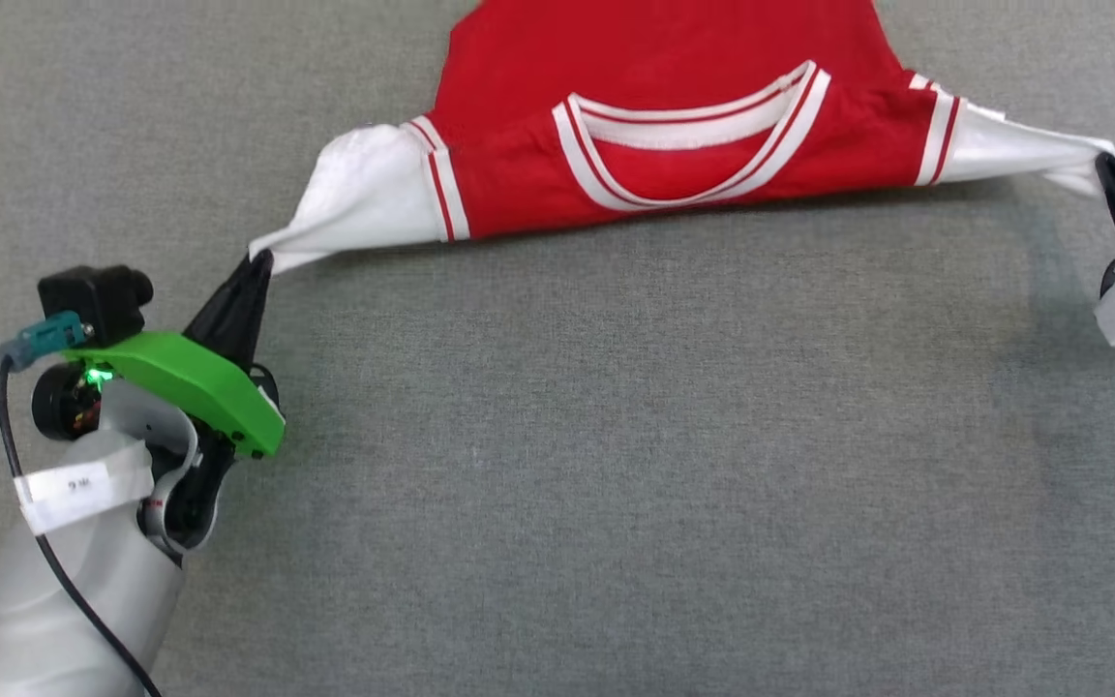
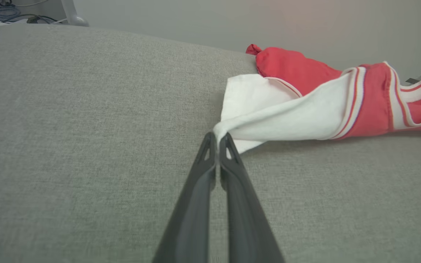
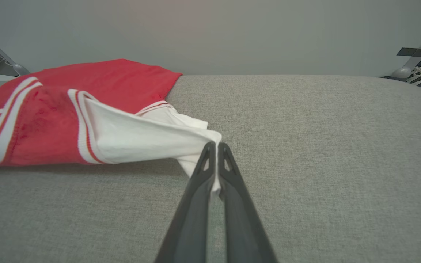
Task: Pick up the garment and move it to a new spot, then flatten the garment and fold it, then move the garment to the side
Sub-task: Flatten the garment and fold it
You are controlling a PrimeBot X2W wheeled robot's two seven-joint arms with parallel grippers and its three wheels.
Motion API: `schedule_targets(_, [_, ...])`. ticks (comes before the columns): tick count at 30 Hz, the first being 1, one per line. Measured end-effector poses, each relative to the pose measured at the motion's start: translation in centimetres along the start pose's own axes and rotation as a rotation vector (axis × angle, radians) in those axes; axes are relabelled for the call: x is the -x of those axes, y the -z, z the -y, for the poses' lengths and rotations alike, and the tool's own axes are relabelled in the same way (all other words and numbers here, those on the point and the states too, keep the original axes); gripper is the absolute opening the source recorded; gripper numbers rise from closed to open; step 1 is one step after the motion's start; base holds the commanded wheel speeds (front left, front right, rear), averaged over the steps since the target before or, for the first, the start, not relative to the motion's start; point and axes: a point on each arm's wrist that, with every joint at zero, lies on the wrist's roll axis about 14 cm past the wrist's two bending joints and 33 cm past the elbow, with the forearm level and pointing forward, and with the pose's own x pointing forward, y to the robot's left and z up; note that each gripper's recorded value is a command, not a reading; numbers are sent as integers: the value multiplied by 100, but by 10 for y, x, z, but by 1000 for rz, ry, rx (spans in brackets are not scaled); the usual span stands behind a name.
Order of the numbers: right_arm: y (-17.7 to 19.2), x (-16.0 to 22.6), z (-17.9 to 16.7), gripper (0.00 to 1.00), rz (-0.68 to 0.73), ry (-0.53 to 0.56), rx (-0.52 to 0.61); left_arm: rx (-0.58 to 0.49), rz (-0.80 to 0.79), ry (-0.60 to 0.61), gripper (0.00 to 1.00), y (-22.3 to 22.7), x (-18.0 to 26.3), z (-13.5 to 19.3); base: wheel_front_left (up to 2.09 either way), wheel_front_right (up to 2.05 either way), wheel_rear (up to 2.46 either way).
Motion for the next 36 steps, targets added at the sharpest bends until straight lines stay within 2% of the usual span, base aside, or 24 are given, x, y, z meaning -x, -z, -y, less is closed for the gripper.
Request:
schedule_targets(9, [13, 46, -10, 0, -37, -54, 7, 26, -31, -31, 0, 15, 44, 0, 0, 0, 0])
schedule_targets(16, [23, 84, -29, 0, -70, -134, 95, 14, -77, -33, 0, 29, 81, 4, 0, 0, 0])
schedule_targets(23, [46, 130, -33, 0, -147, -169, 113, 30, -112, -25, 0, 42, 118, 14, 0, 0, 0])
schedule_targets(36, [90, 196, -32, 0, -345, -180, -9, 48, -268, -6, 0, 68, 173, 24, 0, 0, 0])
